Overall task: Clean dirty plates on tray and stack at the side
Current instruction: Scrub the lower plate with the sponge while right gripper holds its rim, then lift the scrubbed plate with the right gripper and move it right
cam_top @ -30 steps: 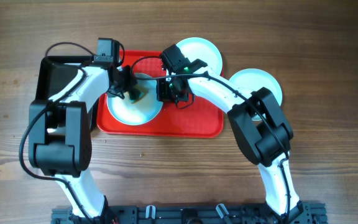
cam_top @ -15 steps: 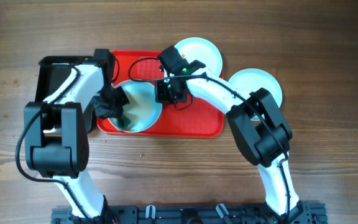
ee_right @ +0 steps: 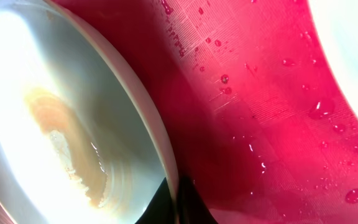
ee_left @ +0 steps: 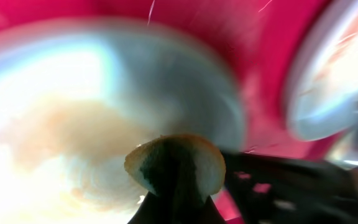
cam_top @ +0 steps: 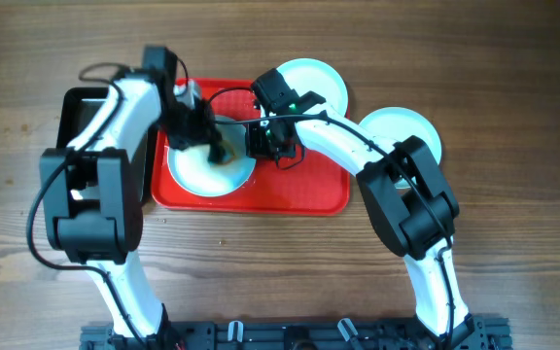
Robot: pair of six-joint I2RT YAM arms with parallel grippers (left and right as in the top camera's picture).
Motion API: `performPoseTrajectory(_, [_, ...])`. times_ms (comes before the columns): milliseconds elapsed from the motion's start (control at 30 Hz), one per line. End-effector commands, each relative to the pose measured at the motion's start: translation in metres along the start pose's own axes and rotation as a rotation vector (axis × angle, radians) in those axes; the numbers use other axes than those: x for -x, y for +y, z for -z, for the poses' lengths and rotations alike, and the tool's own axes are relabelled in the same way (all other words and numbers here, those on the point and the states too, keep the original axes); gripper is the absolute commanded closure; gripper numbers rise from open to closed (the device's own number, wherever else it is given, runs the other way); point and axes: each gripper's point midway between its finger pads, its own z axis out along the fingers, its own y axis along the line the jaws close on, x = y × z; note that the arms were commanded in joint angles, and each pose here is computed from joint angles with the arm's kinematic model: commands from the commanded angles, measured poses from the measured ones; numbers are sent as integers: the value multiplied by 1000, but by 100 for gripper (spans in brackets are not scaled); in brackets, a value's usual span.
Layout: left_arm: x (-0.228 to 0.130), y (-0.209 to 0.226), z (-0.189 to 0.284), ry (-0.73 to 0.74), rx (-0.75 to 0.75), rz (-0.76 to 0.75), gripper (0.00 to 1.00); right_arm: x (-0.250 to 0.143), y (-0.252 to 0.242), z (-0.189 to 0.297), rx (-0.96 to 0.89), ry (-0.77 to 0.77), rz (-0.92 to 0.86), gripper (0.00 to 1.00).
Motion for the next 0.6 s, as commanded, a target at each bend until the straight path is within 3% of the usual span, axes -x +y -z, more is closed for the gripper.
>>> performPoseTrajectory(0, [42,0,58,-130,-55,19,96,-4,-8,-13,-31,17,-22,96])
performPoseTrajectory(233, [63,63,112,-226,-38,149,96,-7,-5,-20,-27,18,-11,76])
performPoseTrajectory(267, [64,67,113,-228,-33,129,96,-8,-5,-23,-29,22,-11,77])
performPoseTrajectory(333, [64,72,114,-230,-15,130,96,-9,-5,-24,-31,26,-14,95])
performPoseTrajectory(567, [58,82,112,-215,56,146,96,9,3,17,3,-37,11,96])
